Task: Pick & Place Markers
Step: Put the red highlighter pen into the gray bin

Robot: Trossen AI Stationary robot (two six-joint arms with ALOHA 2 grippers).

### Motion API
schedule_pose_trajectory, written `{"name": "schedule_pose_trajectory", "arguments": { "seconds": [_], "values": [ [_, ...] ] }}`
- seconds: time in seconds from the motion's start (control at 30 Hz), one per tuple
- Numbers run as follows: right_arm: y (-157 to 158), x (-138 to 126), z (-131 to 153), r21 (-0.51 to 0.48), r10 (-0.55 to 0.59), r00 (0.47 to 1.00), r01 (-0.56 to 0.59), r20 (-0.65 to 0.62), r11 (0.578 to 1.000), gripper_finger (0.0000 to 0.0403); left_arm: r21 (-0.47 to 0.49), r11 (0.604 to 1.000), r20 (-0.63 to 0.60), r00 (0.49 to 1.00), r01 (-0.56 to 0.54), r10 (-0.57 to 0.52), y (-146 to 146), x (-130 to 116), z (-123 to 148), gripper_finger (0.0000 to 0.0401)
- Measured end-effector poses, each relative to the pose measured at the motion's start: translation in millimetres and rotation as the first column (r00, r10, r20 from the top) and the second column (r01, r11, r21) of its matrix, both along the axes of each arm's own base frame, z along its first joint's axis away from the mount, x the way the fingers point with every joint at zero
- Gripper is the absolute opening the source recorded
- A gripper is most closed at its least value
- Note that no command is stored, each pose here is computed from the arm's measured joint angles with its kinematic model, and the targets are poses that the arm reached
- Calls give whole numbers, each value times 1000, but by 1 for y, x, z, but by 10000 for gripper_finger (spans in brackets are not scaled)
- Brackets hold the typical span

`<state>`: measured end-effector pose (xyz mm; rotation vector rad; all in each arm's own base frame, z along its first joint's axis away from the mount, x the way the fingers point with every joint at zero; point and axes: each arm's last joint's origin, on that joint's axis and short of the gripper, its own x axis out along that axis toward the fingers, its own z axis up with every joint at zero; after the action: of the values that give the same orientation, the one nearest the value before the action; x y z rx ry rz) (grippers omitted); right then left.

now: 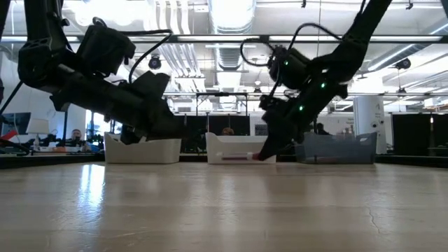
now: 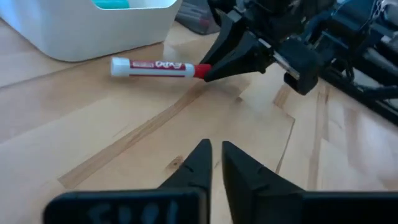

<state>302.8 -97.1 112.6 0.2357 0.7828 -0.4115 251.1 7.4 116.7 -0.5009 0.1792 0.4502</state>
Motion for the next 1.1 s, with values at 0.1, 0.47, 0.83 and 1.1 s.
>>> {"name": "schedule_pose_trajectory", "arguments": {
  "seconds": [0.1,0.47,0.83,1.1],
  "values": [
    [7,-4,10,-11,24,1000,-24,20,1000,50,-17,1000,23,1000,-5,6,0,0,2,54],
    [57,-25,46,-154,270,959,-255,87,955,54,-68,998,92,996,-15,21,0,1,13,132],
    [90,-27,61,-204,407,906,-380,113,902,54,-177,978,176,981,113,-82,-3,11,24,135],
    [101,-24,64,-234,453,882,-416,132,879,54,-207,949,247,951,237,-184,-7,25,39,135]
  ]
}}
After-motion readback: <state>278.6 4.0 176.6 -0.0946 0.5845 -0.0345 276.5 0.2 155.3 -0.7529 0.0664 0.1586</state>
